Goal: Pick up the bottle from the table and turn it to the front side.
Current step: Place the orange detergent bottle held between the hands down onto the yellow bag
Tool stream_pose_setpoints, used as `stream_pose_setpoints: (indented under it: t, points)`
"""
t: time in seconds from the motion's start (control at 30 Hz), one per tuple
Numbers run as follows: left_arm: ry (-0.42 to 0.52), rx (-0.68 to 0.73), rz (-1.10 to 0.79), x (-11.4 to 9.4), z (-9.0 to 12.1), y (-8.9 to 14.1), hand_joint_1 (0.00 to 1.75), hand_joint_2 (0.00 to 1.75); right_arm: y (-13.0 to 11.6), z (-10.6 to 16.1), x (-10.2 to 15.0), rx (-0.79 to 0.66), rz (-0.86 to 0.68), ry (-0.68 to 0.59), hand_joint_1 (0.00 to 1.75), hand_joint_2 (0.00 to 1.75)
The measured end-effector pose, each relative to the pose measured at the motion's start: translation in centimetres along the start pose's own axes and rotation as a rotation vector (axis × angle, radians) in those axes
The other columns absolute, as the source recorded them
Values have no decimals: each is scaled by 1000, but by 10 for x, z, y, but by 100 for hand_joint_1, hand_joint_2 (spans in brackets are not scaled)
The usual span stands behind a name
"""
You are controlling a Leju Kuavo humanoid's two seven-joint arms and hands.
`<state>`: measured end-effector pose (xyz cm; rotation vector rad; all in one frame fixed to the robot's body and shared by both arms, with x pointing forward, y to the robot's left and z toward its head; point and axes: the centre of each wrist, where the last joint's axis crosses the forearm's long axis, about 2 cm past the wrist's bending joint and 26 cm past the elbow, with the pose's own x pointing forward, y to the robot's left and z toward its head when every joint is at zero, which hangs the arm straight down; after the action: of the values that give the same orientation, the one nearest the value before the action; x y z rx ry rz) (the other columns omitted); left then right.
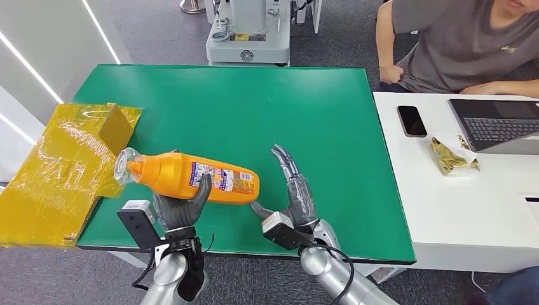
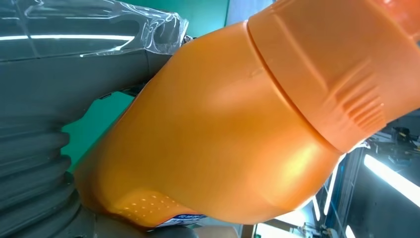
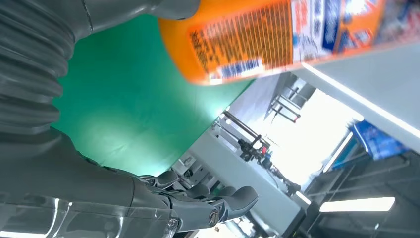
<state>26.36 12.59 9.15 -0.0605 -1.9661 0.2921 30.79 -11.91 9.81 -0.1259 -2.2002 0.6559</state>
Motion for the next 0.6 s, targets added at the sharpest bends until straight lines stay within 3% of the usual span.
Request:
stream_pose_setpoints:
  t: [0.37, 0.6]
  points:
    - [-39, 56, -79, 4, -2, 14, 175, 175, 4, 30, 29, -87, -74, -20, 0, 175]
    - [-182, 50, -435, 12, -30, 39, 175, 175, 6, 34, 37, -72, -101, -27, 0, 175]
